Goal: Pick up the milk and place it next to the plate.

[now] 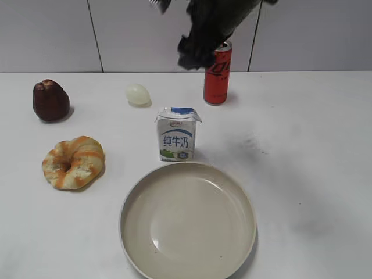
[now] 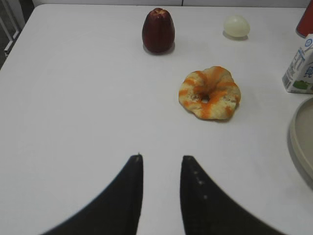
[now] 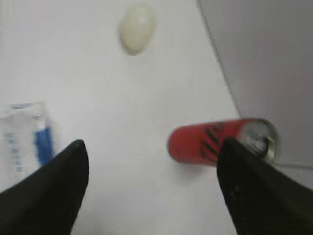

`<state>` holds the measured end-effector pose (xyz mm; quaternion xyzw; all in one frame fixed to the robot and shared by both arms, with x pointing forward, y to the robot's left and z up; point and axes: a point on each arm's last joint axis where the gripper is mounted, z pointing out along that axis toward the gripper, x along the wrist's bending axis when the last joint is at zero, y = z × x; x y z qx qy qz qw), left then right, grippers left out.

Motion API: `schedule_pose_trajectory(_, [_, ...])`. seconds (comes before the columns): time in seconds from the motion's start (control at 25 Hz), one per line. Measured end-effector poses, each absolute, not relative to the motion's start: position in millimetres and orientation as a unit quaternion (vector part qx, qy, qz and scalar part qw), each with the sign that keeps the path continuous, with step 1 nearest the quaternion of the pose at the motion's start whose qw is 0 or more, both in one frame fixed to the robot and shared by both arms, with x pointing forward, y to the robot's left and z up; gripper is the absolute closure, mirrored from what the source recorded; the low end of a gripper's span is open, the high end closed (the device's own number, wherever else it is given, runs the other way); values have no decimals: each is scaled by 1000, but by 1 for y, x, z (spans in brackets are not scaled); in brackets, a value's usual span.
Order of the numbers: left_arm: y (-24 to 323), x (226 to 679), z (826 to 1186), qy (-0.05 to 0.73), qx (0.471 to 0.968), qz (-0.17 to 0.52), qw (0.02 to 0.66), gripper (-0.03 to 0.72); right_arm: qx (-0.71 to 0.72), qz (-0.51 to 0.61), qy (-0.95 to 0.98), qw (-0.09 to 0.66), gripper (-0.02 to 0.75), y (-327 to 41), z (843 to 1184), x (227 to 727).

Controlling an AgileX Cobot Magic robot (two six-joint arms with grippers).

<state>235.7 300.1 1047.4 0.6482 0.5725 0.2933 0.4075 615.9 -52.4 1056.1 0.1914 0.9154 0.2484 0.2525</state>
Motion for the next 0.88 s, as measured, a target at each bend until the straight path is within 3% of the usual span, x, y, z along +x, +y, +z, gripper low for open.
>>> schedule_pose_trajectory(0.2, [300, 236, 1047, 573, 648, 293, 407, 479, 370, 228, 858, 273, 140, -127, 1078, 648])
schedule_pose_trajectory(0.56, [300, 236, 1047, 573, 648, 293, 407, 479, 637, 86, 750, 158, 155, -262, 1069, 651])
schedule_pose_trajectory(0.88, [300, 236, 1047, 573, 648, 293, 407, 479, 665, 96, 727, 142, 156, -284, 1095, 603])
